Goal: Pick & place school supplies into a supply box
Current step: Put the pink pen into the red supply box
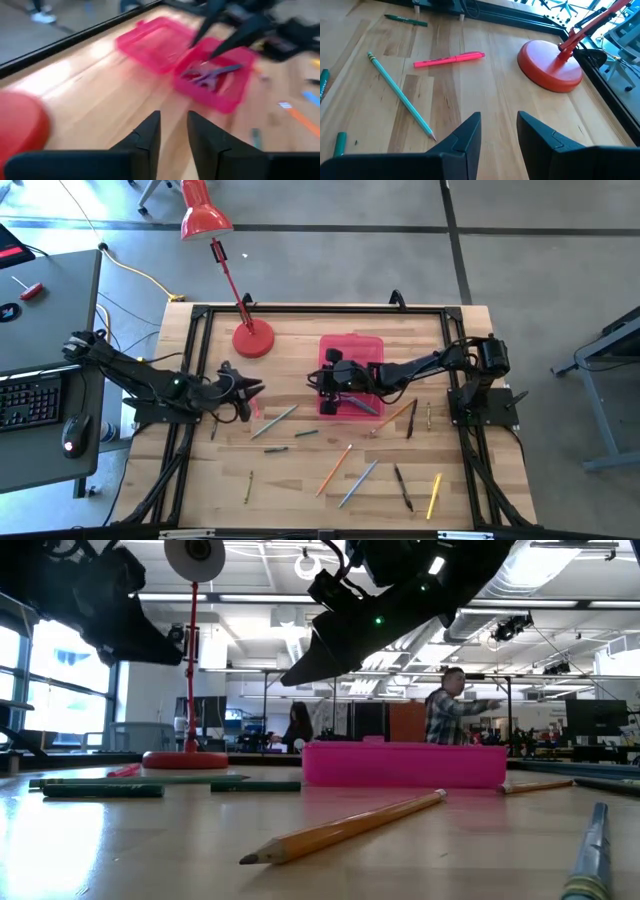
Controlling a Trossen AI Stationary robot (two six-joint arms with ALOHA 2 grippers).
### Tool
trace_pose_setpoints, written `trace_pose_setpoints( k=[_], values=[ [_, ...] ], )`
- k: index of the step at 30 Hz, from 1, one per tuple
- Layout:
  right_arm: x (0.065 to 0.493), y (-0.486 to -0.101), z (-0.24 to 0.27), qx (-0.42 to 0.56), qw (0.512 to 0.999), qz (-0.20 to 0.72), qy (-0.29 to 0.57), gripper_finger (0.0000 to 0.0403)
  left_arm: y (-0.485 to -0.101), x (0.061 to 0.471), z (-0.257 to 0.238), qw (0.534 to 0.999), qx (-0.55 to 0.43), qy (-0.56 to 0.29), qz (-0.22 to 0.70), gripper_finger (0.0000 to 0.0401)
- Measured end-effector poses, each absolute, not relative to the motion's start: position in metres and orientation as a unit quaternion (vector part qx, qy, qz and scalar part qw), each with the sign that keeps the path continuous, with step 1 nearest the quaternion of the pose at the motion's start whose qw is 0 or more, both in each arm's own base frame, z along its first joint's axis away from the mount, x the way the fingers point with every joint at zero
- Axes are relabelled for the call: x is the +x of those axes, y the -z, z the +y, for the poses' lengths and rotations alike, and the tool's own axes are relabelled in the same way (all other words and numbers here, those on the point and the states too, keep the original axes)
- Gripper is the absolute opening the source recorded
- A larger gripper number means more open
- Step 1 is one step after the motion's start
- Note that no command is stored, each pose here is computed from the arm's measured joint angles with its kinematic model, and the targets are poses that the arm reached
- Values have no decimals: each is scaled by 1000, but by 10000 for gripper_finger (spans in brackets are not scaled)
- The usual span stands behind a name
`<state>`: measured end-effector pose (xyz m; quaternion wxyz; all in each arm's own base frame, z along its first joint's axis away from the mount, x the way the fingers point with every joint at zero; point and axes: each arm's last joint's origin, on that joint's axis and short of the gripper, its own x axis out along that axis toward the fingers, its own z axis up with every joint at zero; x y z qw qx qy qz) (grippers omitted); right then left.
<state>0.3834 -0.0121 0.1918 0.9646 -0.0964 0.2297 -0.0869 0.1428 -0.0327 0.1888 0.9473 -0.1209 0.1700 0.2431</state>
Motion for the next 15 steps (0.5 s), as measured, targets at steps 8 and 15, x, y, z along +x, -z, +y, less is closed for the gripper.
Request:
trace_pose_setpoints(
  k=[8, 15],
  values=[
    [383, -192, -12, -96, 965, 230, 87, 105, -158, 131, -27, 882, -189, -361, 238, 158],
    [383, -192, -15, -95, 964, 230, 91, 105, -143, 137, -29, 850, -238, -400, 248, 159]
  ],
)
